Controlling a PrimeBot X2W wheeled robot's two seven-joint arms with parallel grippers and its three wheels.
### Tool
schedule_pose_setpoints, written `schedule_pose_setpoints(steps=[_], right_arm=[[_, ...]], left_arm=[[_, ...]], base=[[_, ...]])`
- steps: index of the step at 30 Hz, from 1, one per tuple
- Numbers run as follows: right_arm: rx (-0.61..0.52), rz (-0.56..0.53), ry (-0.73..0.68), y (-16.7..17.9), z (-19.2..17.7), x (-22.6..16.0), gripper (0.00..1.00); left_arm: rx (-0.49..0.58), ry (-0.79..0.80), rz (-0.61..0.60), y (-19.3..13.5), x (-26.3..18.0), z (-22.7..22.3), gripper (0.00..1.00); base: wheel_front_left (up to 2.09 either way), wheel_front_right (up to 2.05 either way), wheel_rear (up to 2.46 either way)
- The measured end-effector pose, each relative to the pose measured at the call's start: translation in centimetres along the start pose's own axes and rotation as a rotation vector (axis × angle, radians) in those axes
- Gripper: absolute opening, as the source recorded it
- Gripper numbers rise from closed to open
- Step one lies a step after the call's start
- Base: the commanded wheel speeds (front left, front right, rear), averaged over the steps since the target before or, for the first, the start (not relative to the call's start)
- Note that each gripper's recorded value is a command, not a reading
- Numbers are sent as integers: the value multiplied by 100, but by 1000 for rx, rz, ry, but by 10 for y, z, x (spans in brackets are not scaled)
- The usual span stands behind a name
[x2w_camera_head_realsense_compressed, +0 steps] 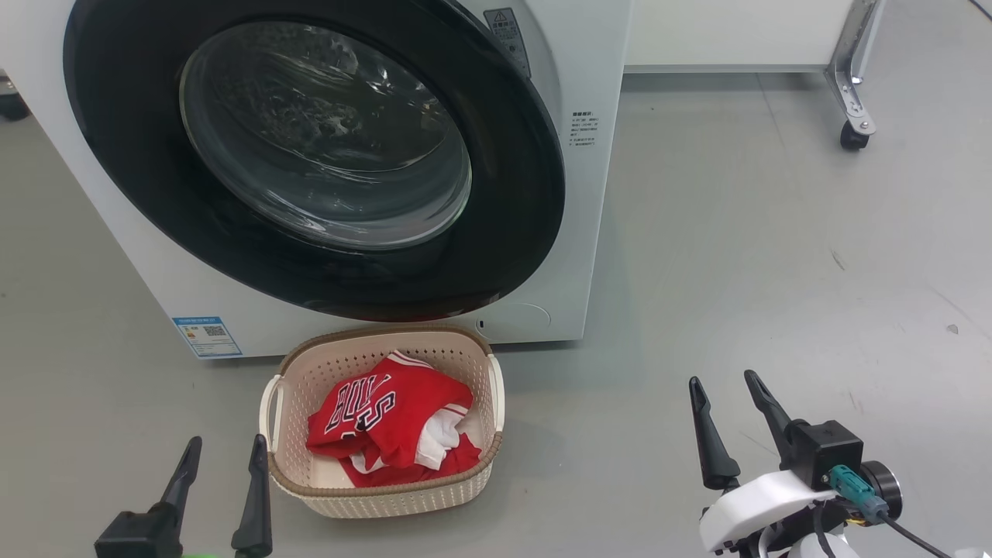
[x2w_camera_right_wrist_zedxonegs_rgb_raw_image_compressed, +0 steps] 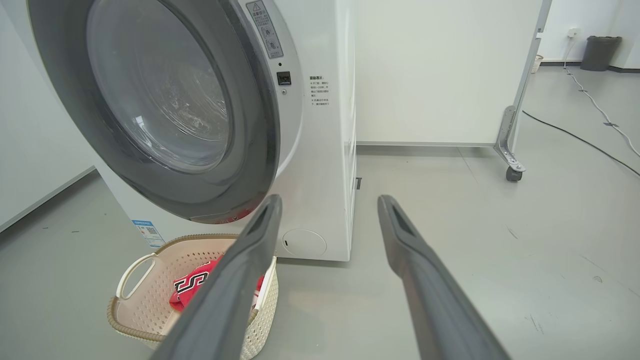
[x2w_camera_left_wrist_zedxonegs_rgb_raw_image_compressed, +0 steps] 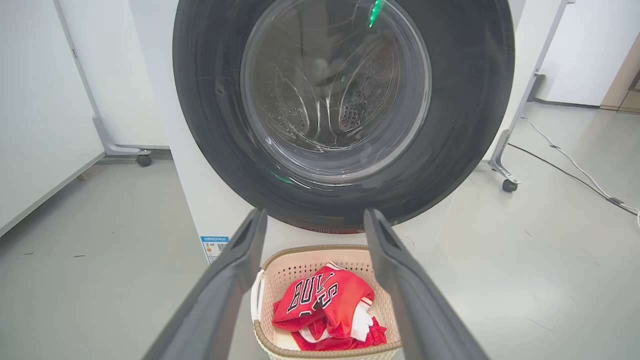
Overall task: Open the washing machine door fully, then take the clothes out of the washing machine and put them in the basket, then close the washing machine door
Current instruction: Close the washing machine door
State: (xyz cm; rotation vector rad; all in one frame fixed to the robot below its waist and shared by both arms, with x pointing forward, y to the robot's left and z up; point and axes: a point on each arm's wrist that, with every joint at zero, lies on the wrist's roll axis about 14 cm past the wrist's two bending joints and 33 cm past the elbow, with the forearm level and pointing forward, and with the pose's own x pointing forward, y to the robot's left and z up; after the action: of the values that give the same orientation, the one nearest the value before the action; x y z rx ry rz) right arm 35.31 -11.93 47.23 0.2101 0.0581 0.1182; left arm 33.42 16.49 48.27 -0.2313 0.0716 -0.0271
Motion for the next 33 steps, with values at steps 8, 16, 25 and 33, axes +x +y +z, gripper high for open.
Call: schedule_pose_setpoints(steps=[8, 16, 25, 33], right_arm=[[0, -6, -3, 0, 1, -1, 100], [1, -4, -5, 1, 1, 0, 100], [4, -3, -3, 1, 1, 0, 35], [6, -4, 3, 1, -1, 1, 0]], left_arm=[[-3, -6, 7, -3, 0, 1, 100], [-4, -13, 18, -3, 1, 4, 100], [5, -15, 28, -2, 2, 6, 100], [2, -12, 35, -2, 4, 5, 100]], base=[[0, 0, 0], [0, 0, 0], [0, 0, 0], [0, 0, 0]])
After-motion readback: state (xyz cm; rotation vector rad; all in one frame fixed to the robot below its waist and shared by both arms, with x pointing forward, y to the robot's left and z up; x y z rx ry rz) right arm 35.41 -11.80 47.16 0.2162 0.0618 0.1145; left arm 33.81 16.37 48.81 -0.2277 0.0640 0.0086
